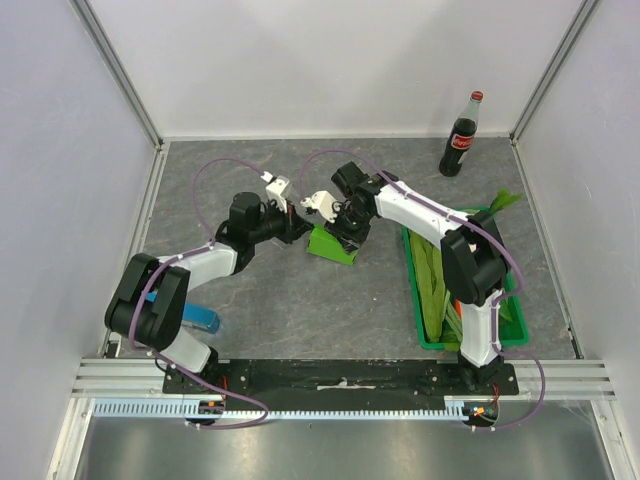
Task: Fold the paper box
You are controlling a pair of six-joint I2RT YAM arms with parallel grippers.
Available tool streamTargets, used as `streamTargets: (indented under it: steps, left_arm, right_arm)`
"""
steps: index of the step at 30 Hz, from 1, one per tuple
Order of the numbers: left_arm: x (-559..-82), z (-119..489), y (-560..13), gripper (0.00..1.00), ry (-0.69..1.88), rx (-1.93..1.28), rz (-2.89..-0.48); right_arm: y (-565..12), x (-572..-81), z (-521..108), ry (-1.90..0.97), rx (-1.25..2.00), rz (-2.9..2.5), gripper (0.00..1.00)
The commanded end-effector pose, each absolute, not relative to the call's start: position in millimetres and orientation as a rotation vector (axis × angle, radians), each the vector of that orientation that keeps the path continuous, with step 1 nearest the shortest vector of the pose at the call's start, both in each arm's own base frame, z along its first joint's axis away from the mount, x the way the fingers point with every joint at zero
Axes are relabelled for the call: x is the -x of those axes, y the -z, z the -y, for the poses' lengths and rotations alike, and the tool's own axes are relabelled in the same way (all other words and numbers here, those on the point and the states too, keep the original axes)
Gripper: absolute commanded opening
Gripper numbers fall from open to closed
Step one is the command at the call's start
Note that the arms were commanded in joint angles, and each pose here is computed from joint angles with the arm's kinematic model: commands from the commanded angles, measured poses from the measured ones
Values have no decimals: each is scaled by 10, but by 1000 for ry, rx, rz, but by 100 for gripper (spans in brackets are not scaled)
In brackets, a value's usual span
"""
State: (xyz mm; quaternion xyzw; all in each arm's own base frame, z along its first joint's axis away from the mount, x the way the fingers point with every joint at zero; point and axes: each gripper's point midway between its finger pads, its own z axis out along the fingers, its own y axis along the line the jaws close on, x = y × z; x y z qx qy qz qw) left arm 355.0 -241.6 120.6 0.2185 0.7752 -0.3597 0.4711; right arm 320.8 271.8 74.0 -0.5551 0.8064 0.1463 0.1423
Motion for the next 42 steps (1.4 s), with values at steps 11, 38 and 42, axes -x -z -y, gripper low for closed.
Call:
streamTargets:
  steps: [11, 38, 42]
  left_arm:
    - [-3526, 2613, -1437, 2, 863, -241, -2023]
    - [-3212, 2592, -1010, 2, 703, -45, -2069]
    - [-3183, 2497, -918, 2, 630, -52, -2034]
  right_arm:
    - [-781, -3244, -2866, -377, 1565, -2322, 18]
    - [-802, -3365, -2871, -291, 1423, -2349, 17]
    - [-831, -3438, -2825, -202, 1326, -2316, 22]
